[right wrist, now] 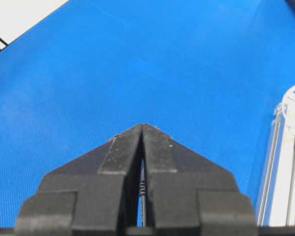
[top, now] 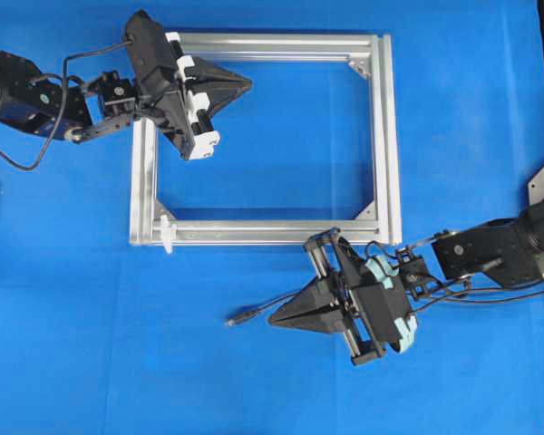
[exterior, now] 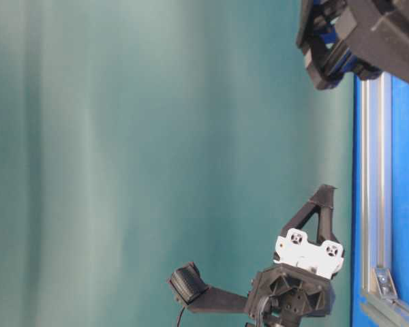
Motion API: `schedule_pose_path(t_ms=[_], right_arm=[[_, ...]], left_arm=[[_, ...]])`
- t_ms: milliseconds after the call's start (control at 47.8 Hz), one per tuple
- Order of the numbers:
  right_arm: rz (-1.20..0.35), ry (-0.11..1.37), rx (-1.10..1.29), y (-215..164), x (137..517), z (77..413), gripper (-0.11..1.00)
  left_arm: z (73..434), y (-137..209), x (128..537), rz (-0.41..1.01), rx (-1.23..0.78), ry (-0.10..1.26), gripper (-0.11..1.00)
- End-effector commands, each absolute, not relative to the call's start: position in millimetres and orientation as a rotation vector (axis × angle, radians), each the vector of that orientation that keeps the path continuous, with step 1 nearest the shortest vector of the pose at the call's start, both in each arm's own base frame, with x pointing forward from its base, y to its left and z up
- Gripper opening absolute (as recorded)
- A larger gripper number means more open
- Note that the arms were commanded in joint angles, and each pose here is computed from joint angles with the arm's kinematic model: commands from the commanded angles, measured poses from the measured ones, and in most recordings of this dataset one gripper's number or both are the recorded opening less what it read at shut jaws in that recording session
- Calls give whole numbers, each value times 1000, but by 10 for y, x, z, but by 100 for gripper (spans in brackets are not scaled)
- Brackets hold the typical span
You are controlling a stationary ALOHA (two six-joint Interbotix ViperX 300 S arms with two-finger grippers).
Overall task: Insert the wire through the string loop located on the left side.
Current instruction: 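Grasp the black USB cable just behind its plug with the right gripper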
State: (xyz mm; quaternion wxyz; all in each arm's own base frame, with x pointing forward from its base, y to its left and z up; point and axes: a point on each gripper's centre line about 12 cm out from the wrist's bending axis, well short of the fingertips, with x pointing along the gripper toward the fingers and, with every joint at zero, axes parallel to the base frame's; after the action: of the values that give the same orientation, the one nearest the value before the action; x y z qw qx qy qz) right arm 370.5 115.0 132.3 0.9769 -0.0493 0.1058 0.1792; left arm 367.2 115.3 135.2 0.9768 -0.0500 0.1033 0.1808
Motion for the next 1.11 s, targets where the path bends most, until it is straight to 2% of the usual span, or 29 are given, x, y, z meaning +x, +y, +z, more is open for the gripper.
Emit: schedule_pose_path(t_ms=[0, 105, 523, 586, 648, 837, 899, 983, 1088], right_arm=[[357, 157, -80, 1153, 3706, 1538, 1], [345, 175, -69, 1129, 3685, 1559, -2], [327, 229, -21, 1091, 3681, 1508, -1], [326, 238, -18, 1093, 3690, 1503, 6], [324, 245, -10, 1094, 3698, 1493, 19], [310, 265, 4, 1080, 3713, 1479, 77], [304, 269, 9, 1074, 3715, 1472, 90], [302, 278, 10, 1073, 3717, 1436, 87], [292, 291, 19, 1072, 3748, 1372, 90]], left_arm=[[1549, 1119, 3703, 342, -86, 173, 0], [1537, 1116, 3696, 341, -89, 185, 0], [1538, 1113, 3693, 339, -88, 185, 0], [1538, 1113, 3693, 339, -88, 185, 0], [1538, 1113, 3693, 339, -88, 185, 0], [1538, 1113, 3693, 339, -88, 185, 0], [1532, 1113, 3693, 339, -88, 187, 0], [1538, 1113, 3693, 339, -88, 185, 0], [1532, 1113, 3693, 339, -88, 187, 0]])
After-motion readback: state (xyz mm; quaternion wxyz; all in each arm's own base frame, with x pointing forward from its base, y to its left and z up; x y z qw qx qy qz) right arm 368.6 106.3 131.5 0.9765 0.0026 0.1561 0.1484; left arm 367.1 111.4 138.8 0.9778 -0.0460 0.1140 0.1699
